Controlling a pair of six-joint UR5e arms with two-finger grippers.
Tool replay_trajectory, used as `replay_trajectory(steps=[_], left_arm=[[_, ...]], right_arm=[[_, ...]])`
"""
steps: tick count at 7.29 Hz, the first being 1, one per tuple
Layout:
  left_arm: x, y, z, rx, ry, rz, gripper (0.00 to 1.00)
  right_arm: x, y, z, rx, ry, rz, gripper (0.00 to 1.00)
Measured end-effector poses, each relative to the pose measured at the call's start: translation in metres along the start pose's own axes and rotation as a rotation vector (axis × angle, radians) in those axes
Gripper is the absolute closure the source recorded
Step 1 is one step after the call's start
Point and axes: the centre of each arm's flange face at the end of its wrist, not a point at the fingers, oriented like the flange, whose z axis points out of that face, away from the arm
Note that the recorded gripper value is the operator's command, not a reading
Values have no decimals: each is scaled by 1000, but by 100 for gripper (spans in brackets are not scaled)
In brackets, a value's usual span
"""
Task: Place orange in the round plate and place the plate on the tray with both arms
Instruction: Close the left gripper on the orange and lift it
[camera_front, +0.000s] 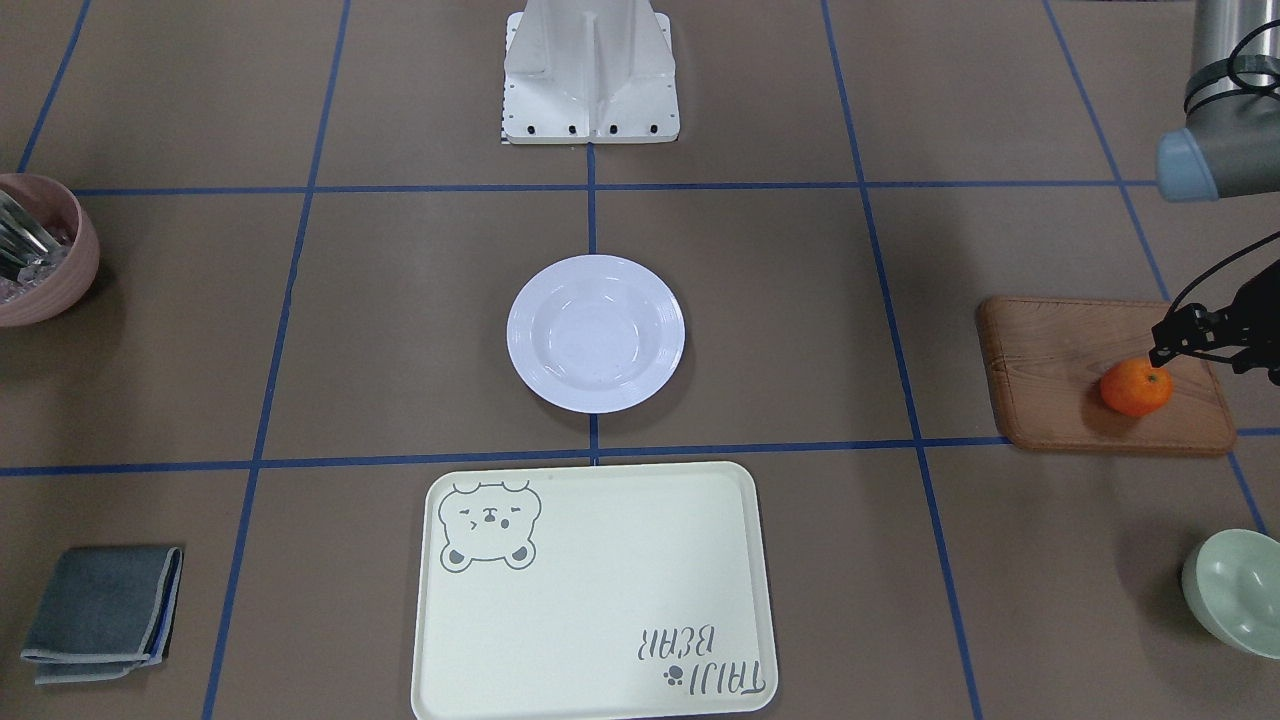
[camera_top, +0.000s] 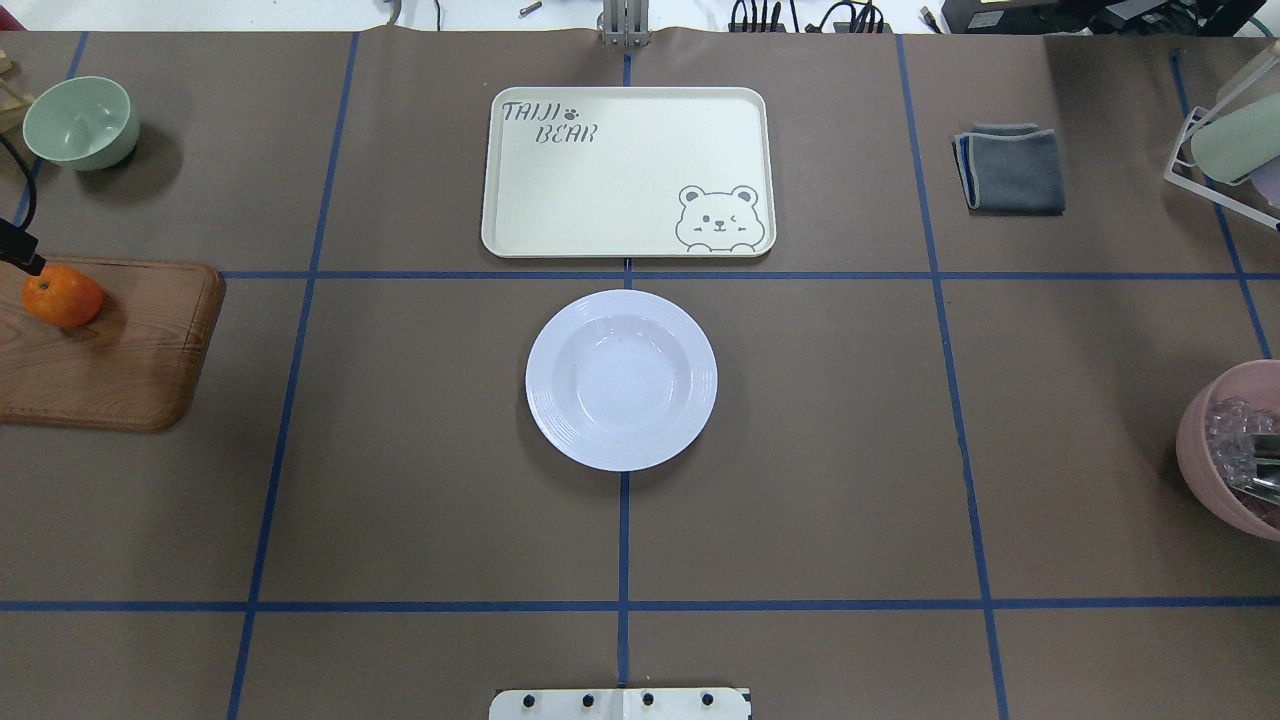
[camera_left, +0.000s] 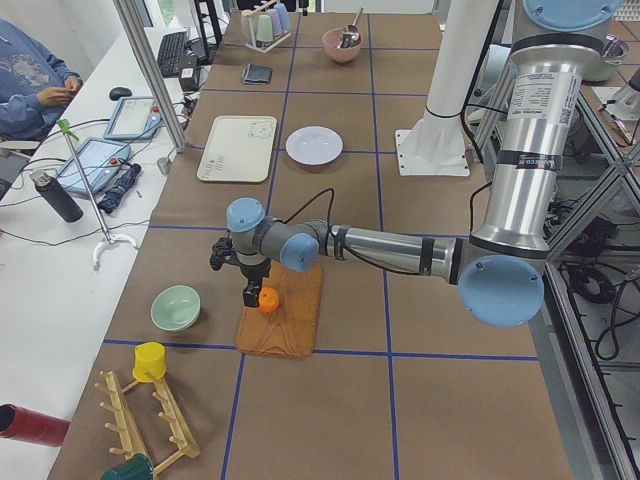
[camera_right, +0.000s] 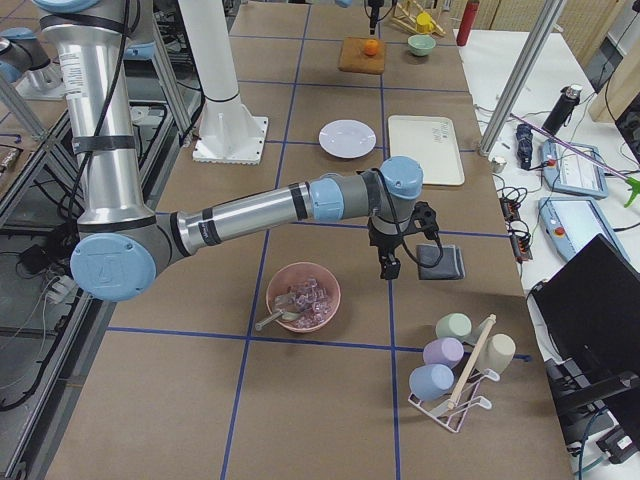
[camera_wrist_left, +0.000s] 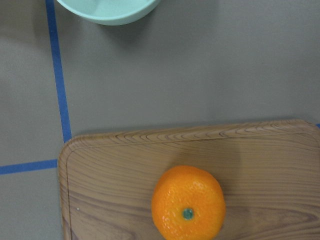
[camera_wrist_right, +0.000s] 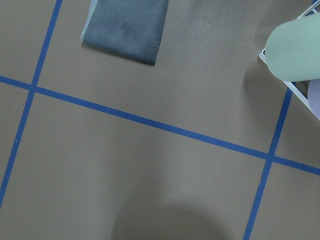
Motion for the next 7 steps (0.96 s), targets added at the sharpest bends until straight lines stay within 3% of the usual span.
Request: replay_trajectory(steps=[7], left_arm=[[8, -16, 39, -59, -4, -14, 2]], right_arm=[[-5, -1, 6, -6, -7, -4, 0]])
